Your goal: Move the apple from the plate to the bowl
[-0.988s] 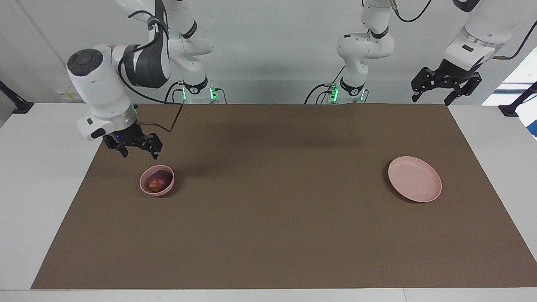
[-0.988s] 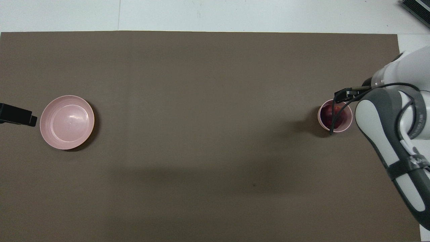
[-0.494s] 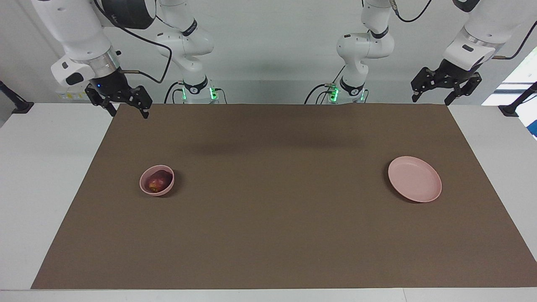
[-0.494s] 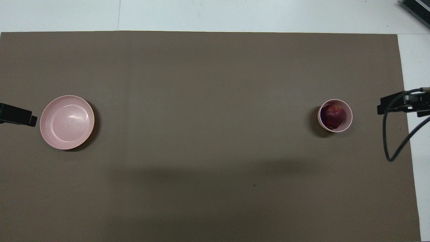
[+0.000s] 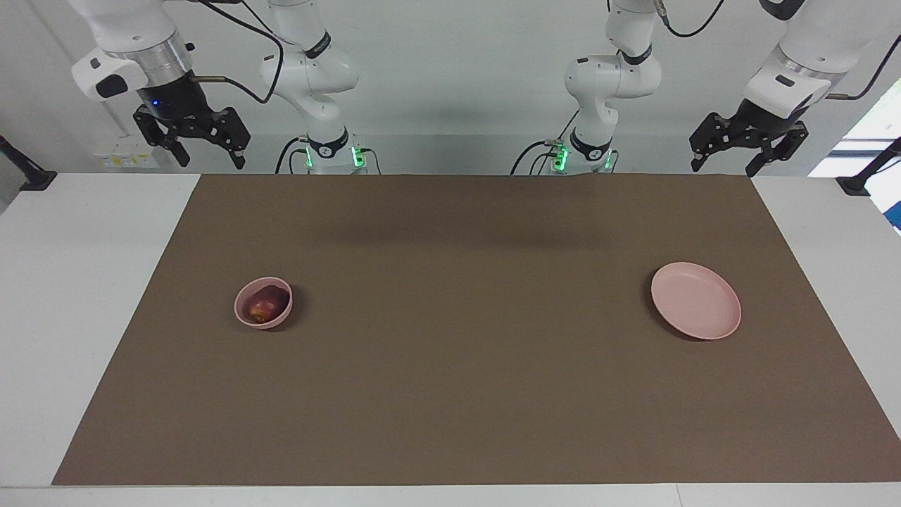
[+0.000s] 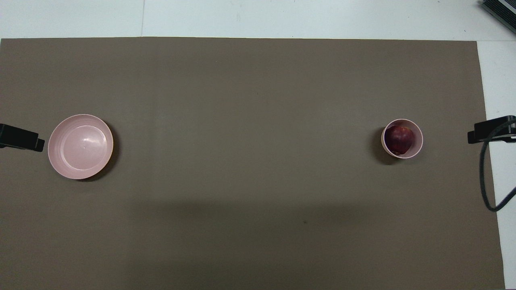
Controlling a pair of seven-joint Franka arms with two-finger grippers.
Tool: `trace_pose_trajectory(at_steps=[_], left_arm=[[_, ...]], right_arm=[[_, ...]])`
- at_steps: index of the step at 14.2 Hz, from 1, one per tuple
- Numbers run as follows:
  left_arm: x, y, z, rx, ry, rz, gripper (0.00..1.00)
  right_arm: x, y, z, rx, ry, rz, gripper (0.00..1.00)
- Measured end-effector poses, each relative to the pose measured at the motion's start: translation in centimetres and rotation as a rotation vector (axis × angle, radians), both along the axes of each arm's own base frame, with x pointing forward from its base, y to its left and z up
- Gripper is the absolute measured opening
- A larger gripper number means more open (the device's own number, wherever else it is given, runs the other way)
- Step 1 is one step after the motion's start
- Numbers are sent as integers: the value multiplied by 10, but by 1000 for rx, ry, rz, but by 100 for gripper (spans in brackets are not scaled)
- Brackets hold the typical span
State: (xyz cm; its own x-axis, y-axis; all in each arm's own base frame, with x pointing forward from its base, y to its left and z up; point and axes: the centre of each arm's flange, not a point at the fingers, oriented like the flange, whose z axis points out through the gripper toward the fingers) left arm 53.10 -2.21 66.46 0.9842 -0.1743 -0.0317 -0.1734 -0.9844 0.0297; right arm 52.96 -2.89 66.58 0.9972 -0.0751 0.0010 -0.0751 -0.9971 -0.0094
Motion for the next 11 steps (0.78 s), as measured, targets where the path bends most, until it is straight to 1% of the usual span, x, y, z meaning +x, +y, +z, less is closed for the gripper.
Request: trace_pose_trajectory(at_steps=[3, 6, 9, 11], left_arm=[[0, 0, 0, 0, 0, 0, 100], [0, 0, 0, 0, 0, 0, 100], [0, -2, 0, 0, -2, -3, 100], [0, -10, 0, 0, -3, -18, 100]], right_arm=[[-3, -2, -5, 2, 20, 8, 100], [-12, -10, -10, 8, 35, 12, 100], [-17, -9, -8, 10, 32, 15, 100], [-16, -7, -1, -4, 12, 24, 100]])
